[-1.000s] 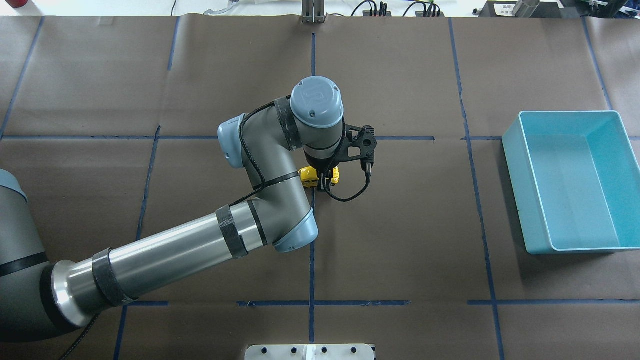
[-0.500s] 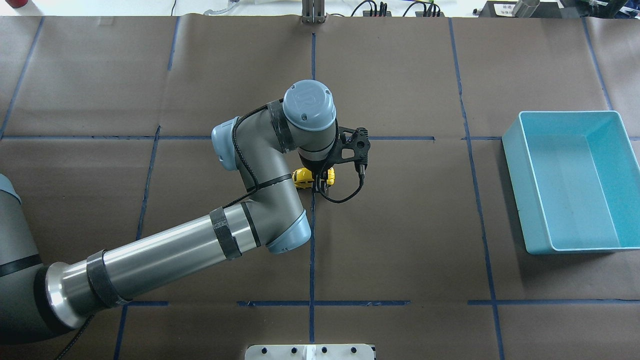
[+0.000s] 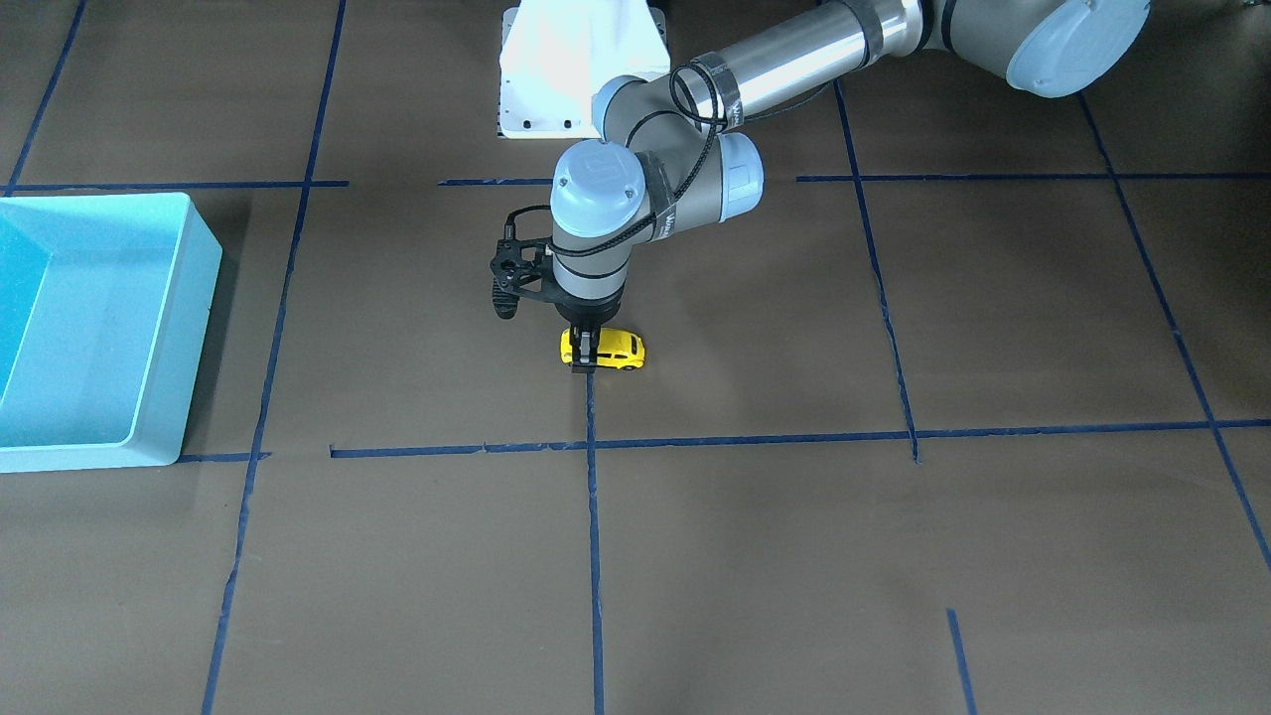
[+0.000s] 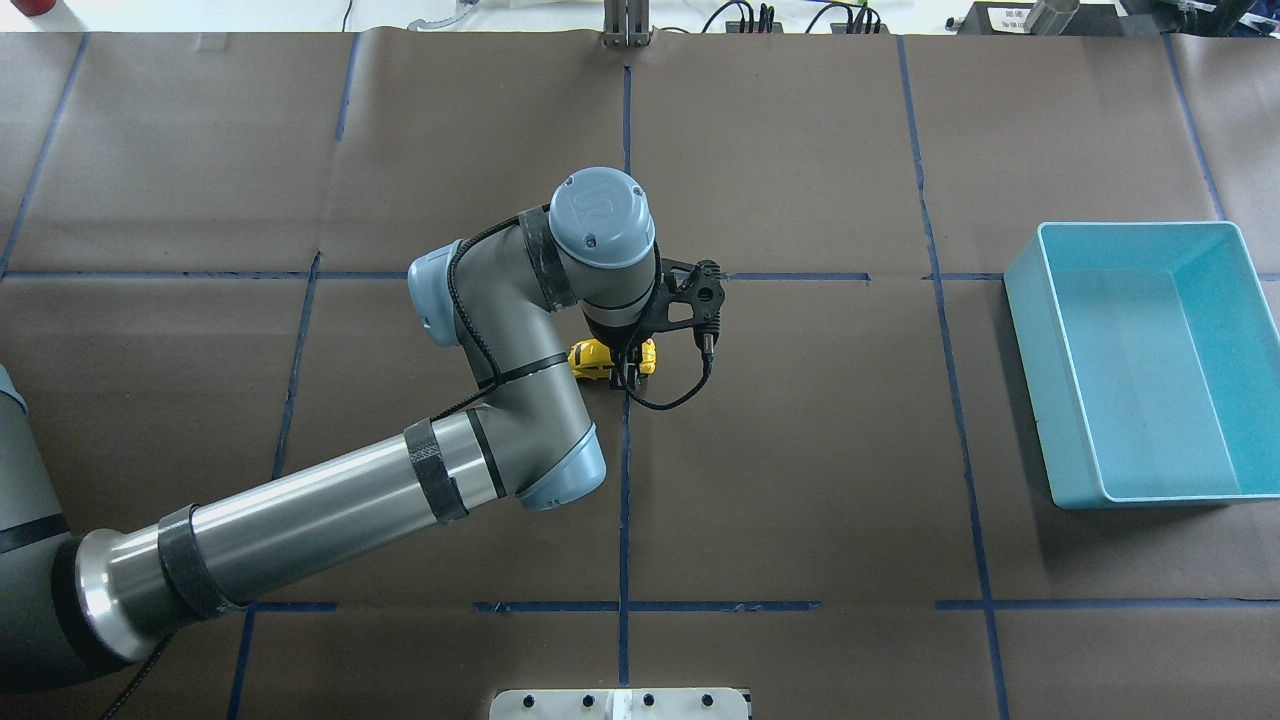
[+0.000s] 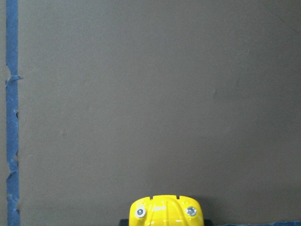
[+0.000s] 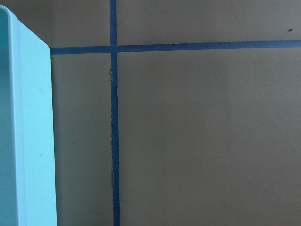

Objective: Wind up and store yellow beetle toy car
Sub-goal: 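Keep pulling the car back toward the robot with the left gripper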

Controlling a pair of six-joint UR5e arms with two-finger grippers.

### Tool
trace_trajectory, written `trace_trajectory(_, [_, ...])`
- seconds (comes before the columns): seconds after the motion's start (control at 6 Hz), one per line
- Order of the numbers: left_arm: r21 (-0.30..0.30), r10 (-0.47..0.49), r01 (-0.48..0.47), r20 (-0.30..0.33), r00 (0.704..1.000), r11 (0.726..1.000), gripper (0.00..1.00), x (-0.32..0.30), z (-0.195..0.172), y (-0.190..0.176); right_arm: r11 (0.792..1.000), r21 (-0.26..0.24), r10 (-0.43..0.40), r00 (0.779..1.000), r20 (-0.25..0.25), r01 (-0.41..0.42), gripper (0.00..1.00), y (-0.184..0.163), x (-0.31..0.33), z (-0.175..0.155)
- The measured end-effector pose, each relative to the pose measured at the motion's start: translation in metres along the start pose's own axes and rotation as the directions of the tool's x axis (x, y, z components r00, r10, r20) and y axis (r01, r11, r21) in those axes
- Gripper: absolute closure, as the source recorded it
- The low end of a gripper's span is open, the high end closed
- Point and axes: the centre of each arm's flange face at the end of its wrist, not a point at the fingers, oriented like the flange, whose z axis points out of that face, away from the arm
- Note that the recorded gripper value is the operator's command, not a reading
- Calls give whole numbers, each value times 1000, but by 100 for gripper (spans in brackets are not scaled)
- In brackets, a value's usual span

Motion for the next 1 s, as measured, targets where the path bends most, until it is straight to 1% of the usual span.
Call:
trace_trajectory(0.33, [2,-1,1,2,1000,1000,100,4,0,16,1000,0,0,1000,1,0,0,0,0,0])
trace_trajectory(1.0, [21,-20,21,-46,999,1000,100,1,2,50,1000,0,0,1000,1,0,0,0,0,0])
